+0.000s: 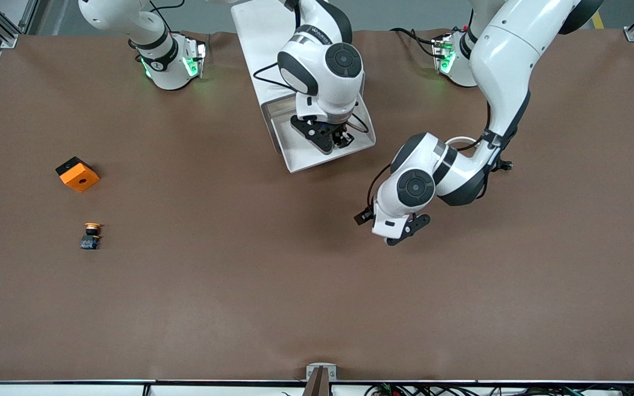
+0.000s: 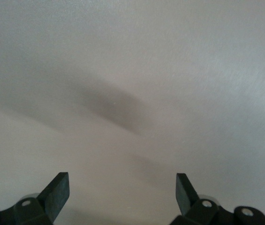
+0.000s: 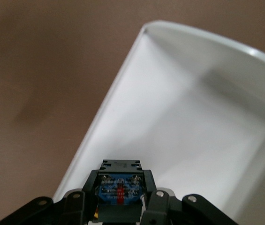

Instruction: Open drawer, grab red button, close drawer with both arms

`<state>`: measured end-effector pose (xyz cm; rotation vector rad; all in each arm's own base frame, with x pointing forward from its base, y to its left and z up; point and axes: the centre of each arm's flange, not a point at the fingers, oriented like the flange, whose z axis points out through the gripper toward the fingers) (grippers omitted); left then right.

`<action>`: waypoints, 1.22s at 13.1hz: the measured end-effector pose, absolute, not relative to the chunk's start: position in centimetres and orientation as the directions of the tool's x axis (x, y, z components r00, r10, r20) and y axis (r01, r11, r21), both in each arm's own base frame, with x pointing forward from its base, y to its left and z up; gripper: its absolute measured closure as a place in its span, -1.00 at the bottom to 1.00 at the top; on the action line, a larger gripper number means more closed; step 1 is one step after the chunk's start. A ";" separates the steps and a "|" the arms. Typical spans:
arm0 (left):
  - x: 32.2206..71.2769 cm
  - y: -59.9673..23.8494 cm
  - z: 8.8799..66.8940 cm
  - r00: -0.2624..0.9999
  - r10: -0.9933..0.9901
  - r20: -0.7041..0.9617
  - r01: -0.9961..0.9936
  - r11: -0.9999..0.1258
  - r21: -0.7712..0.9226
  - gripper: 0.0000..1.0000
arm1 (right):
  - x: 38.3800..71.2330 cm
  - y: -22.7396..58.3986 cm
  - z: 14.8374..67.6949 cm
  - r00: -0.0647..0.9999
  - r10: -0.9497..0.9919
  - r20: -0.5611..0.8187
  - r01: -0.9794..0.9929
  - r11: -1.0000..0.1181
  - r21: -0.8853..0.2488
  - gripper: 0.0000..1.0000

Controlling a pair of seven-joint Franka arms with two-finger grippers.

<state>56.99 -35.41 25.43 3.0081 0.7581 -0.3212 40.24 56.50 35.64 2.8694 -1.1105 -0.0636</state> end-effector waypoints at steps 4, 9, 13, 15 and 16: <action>54.3 -34.9 24.9 0.910 0.380 -0.165 0.389 -0.921 0.024 -1.00 | 45.5 53.3 40.4 0.801 -0.597 -0.043 -0.596 -0.803 0.024 0.16; 49.1 -39.6 26.4 0.943 0.277 -0.183 0.291 -0.955 0.057 -1.00 | 55.0 38.5 46.8 0.921 -0.383 -0.068 -0.380 -0.924 0.051 0.16; 46.2 -42.3 27.0 0.940 0.272 -0.205 0.290 -0.955 0.064 -1.00 | 62.4 22.6 44.9 0.961 -0.268 -0.071 -0.262 -0.961 0.084 0.16; 44.3 -44.3 27.6 0.932 0.288 -0.222 0.309 -0.949 0.067 -1.00 | 64.2 17.0 43.0 0.971 -0.232 -0.054 -0.228 -0.971 0.078 0.16; 43.3 -45.2 28.0 0.927 0.296 -0.230 0.319 -0.945 0.068 -1.00 | 64.8 15.1 41.9 0.976 -0.215 -0.038 -0.211 -0.975 0.074 0.16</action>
